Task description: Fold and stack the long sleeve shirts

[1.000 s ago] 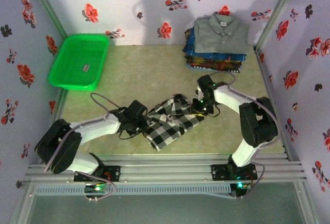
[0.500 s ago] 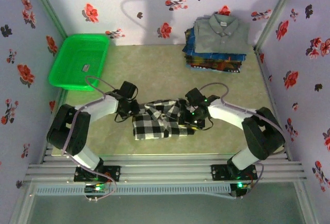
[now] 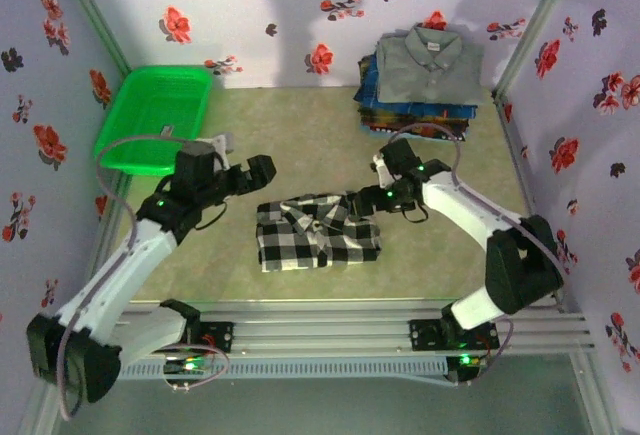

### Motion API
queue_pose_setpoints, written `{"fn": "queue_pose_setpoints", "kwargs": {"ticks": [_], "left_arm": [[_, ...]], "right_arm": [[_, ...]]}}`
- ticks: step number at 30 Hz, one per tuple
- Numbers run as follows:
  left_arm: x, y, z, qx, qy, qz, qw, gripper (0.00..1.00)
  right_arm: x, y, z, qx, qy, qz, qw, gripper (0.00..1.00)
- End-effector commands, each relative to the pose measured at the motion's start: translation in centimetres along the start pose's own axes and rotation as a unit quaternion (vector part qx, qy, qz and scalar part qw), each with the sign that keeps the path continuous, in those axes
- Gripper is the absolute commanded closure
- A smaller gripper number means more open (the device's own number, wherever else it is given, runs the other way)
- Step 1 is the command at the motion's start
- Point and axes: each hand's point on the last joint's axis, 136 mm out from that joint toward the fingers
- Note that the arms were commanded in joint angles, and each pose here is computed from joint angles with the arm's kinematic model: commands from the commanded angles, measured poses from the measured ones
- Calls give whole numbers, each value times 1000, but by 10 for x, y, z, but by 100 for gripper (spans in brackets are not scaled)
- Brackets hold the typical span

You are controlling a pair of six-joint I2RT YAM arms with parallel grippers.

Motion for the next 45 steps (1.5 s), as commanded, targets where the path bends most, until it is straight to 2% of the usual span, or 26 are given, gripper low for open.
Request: {"fn": "queue_pose_setpoints", "kwargs": {"ticks": [1, 5, 11, 19, 22, 25, 27, 32, 34, 36, 40, 45], "left_arm": [[16, 18, 6, -7, 8, 23, 1000, 1], [23, 45, 24, -38, 11, 15, 999, 1], [22, 69, 40, -54, 26, -14, 998, 0], [20, 74, 57, -85, 32, -17, 996, 0], [19, 78, 70, -106, 42, -20, 993, 0], [21, 79, 78, -115, 42, -21, 992, 0], [25, 79, 84, -122, 40, -15, 992, 0], [39, 69, 95, -126, 41, 2, 991, 0], [42, 67, 99, -130, 39, 3, 991, 0], [41, 67, 99, -125, 32, -4, 992, 0], [32, 68, 94, -120, 12, -17, 993, 0], [10, 72, 80, -102, 0, -51, 993, 0]], "right_arm": [[-7, -17, 17, -53, 70, 0, 996, 8], [-4, -31, 23, -77, 80, 27, 993, 1], [8, -46, 14, -60, 80, 50, 994, 1], [16, -82, 22, -28, 107, 97, 989, 3], [21, -99, 30, -18, 109, 123, 986, 13], [28, -109, 44, -1, 131, 149, 980, 28], [35, -113, 49, 15, 145, 170, 975, 41], [32, -116, 58, 61, 159, 179, 969, 85], [23, -111, 57, 87, 163, 173, 968, 95], [5, -99, 49, 132, 164, 154, 965, 100], [-39, -56, 34, 229, 176, 102, 952, 100], [-108, 12, 23, 350, 193, 13, 916, 100]]}}
Point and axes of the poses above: each hand's point on the last joint's axis, 136 mm out from that joint toward the fingers, its own y axis back along the fingers, its own z axis along the line the jaws close on, x = y × z, and after that the axes turned 2 degrees about y, right-handed
